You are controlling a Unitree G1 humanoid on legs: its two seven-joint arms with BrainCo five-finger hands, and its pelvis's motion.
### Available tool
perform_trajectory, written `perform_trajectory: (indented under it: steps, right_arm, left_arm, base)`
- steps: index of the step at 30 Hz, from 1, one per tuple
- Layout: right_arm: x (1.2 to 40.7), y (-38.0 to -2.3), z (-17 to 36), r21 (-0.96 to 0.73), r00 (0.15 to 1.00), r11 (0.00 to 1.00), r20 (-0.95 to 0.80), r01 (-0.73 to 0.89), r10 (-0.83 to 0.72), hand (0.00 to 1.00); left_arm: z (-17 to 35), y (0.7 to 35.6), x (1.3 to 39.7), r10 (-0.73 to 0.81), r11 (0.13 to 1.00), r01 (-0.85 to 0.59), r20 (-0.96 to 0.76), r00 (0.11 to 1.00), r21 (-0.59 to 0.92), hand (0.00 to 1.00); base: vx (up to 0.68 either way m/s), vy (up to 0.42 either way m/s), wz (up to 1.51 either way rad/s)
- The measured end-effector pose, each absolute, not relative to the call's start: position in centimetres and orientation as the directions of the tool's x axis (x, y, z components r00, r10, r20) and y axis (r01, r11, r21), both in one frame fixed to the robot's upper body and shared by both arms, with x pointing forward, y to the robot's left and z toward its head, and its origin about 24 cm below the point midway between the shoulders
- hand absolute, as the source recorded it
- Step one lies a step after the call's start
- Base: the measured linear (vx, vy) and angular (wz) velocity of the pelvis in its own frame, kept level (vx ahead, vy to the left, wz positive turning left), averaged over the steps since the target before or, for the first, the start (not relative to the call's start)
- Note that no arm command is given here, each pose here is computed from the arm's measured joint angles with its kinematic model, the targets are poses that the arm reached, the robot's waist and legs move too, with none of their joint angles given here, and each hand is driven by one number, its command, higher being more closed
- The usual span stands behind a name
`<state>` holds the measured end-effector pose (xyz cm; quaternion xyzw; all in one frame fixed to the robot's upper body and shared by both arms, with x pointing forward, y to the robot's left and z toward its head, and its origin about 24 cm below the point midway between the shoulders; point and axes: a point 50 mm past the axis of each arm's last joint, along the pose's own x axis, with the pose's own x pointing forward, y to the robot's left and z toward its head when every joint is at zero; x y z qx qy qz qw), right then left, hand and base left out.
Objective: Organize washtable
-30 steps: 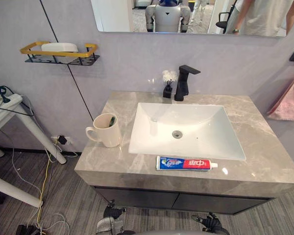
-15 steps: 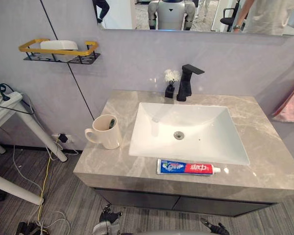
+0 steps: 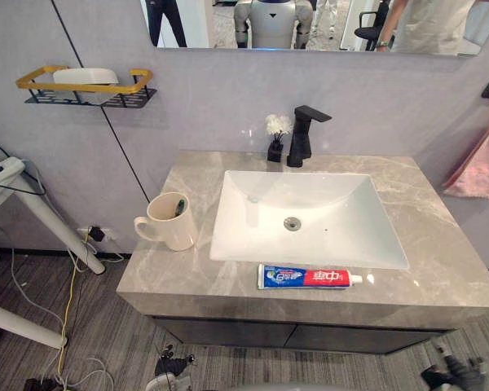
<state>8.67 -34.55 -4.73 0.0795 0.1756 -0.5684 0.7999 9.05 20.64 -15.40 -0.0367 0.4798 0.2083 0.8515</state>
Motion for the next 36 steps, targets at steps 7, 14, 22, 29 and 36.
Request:
perform_trajectory:
  steps: [7,14,22,29,36]
  right_arm:
    - [8.8,-38.5,5.3,-0.116,0.277,0.267,0.075,0.957,-0.958,0.0]
    - [13.0,-39.5,14.1,-0.196,0.406,0.356,0.436,0.914,-0.803,0.0]
    - [21.2,-32.4,18.3,-0.481,0.82,0.713,0.521,0.51,-0.236,0.0]
    - [24.0,-24.4,15.2,-0.604,0.922,0.795,0.273,-0.058,0.274,0.0]
    - [24.2,-21.6,13.6,-0.657,0.862,0.683,0.098,-0.32,0.497,0.0]
  left_arm:
    - [-15.6,20.4,8.5,0.314,0.912,-0.385,-0.841,0.441,0.138,0.0]
    - [-15.8,19.9,7.7,0.278,0.94,-0.307,-0.855,0.438,0.148,0.0]
    - [-15.6,19.4,8.4,0.222,0.969,-0.205,-0.84,0.495,0.135,0.0]
    - [-15.7,19.0,9.0,0.149,0.989,-0.085,-0.842,0.518,0.123,0.0]
    - [-15.6,18.1,10.2,0.087,0.994,0.013,-0.839,0.538,0.112,0.0]
  base:
    - [0.01,-0.002,-0.01]
    - [0.0,-0.004,0.01]
    - [-0.08,-0.016,0.15]
    - [0.02,-0.013,0.06]
    - [-0.02,-0.014,0.05]
